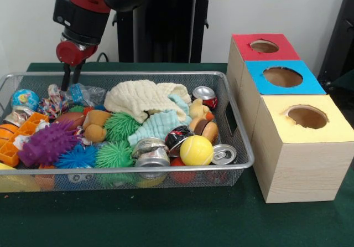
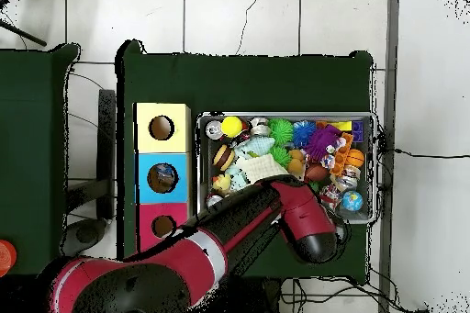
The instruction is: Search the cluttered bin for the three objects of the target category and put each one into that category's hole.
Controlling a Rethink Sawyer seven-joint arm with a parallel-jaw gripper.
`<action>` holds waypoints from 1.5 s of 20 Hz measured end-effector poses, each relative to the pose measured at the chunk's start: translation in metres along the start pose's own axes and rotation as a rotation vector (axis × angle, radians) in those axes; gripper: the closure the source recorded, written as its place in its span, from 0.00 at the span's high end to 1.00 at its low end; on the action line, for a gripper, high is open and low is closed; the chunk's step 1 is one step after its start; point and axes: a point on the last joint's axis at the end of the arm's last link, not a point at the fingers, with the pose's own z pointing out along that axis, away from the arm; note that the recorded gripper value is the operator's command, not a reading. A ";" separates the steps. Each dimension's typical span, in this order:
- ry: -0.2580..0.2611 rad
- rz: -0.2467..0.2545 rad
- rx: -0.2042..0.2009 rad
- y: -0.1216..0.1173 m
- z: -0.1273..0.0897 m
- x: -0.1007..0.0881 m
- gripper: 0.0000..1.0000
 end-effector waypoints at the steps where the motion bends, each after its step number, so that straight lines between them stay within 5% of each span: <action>1: -0.001 -0.002 0.001 0.000 0.000 -0.002 1.00; 11: -0.012 0.007 0.014 -0.001 -0.006 -0.026 1.00; 27: -0.056 0.168 -0.017 0.013 0.022 -0.016 1.00; 28: -0.069 0.191 -0.027 0.017 0.027 -0.014 0.00; 30: -0.071 0.202 -0.027 0.017 0.028 -0.010 0.00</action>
